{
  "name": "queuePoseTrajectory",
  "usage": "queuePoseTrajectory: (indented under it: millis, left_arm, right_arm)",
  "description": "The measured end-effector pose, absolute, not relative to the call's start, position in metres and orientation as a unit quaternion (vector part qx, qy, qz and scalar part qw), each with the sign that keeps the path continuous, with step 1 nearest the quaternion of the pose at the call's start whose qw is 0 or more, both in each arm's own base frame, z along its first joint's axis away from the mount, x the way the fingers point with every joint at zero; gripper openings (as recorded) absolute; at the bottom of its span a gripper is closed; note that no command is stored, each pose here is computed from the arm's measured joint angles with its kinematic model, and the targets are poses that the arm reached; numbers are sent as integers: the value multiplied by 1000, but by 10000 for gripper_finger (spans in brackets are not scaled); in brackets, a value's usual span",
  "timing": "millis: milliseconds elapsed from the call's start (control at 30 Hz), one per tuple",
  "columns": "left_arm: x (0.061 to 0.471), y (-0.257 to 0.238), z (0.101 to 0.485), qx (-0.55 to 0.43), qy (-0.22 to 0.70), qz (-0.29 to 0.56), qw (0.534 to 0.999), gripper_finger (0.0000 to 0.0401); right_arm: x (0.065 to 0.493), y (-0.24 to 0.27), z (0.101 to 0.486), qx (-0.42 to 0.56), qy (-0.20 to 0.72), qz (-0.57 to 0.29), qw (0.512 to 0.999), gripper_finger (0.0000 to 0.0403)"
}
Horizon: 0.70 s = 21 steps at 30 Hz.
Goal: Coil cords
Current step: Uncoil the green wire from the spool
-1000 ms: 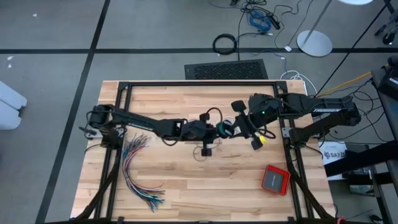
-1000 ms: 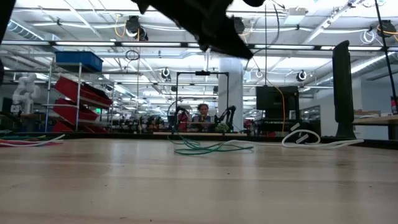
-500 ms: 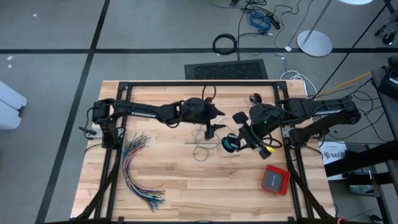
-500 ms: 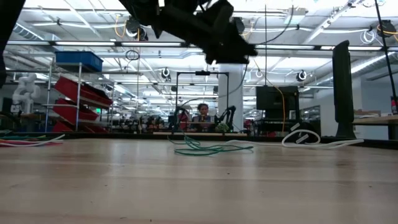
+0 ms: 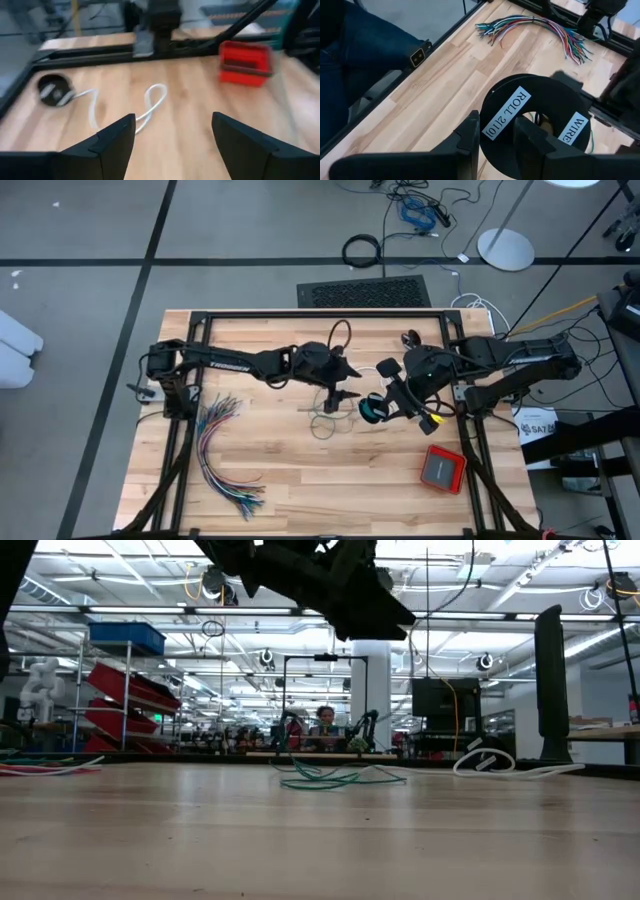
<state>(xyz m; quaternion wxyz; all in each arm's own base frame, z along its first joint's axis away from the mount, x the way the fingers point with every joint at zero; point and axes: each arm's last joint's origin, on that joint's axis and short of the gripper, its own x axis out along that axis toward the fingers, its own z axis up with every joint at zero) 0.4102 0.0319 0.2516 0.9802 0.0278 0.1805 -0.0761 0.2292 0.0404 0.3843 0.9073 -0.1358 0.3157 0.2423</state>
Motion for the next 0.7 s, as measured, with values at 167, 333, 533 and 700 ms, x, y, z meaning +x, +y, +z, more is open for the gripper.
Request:
queuePoseTrajectory:
  millis: [167, 333, 533, 700]
  left_arm:
    - [417, 6, 272, 33, 67, -143, 987, 270]
    - [421, -5, 274, 49, 33, -133, 989, 270]
    - [433, -4, 253, 24, 38, -117, 992, 270]
    - [441, -6, 243, 0, 6, -149, 989, 270]
  right_arm:
    - [229, 39, 385, -141, 310, 240, 909, 78]
    - [230, 38, 386, -141, 307, 239, 910, 78]
    - [232, 38, 389, -144, 290, 241, 915, 78]
    - [233, 38, 390, -145, 282, 240, 918, 78]
